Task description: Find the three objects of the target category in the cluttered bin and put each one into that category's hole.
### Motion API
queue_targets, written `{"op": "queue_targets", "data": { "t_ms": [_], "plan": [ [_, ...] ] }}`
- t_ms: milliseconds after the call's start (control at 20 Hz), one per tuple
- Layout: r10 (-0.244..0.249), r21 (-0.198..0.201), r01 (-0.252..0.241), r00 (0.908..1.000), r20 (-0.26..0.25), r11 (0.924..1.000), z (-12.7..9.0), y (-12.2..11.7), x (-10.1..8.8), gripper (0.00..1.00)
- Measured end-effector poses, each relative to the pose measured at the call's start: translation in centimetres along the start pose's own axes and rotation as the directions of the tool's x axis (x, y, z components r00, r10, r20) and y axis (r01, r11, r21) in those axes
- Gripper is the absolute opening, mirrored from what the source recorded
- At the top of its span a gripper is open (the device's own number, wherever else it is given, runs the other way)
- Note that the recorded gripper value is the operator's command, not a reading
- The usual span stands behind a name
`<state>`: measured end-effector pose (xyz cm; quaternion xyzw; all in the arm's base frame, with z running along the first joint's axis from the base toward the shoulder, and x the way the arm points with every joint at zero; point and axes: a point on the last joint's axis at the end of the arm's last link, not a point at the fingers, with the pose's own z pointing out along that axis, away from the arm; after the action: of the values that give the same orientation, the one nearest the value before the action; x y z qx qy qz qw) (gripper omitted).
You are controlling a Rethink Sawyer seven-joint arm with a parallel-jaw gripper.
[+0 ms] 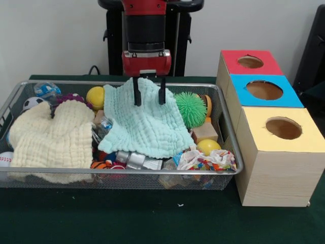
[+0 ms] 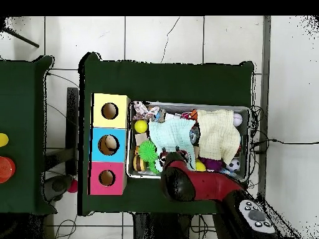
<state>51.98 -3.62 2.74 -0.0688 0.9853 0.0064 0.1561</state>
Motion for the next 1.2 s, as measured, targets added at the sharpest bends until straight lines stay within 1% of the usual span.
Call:
{"op": "queue_targets", "data": {
  "t_ms": [150, 250, 400, 550, 650, 950, 1200],
  "plan": [
    [0.003, -0.006, -0.003, 1.0000, -0.002, 1.0000, 1.1, 0.5, 1.0, 1.00],
    [0.002, -0.013, -0.002, 0.9999, -0.011, 0.9999, 2.0, 0.8, 2.0, 1.00],
    [-0.003, -0.016, 0.003, 0.9998, -0.018, 0.9999, 2.6, 1.0, 2.8, 1.00],
    [-0.023, -0.003, 0.023, 0.9997, 0.013, 0.9997, 2.7, 0.8, 2.5, 1.00],
    [-0.031, 0.002, 0.031, 0.9994, 0.017, 0.9995, 2.7, 0.7, 2.6, 1.00],
    [-0.069, 0.035, 0.068, 0.9973, 0.024, 0.9970, 2.8, -0.4, 2.6, 1.00],
    [-0.082, 0.048, 0.079, 0.9955, 0.048, 0.9957, 3.6, -1.1, 2.4, 1.00]
  ]
}}
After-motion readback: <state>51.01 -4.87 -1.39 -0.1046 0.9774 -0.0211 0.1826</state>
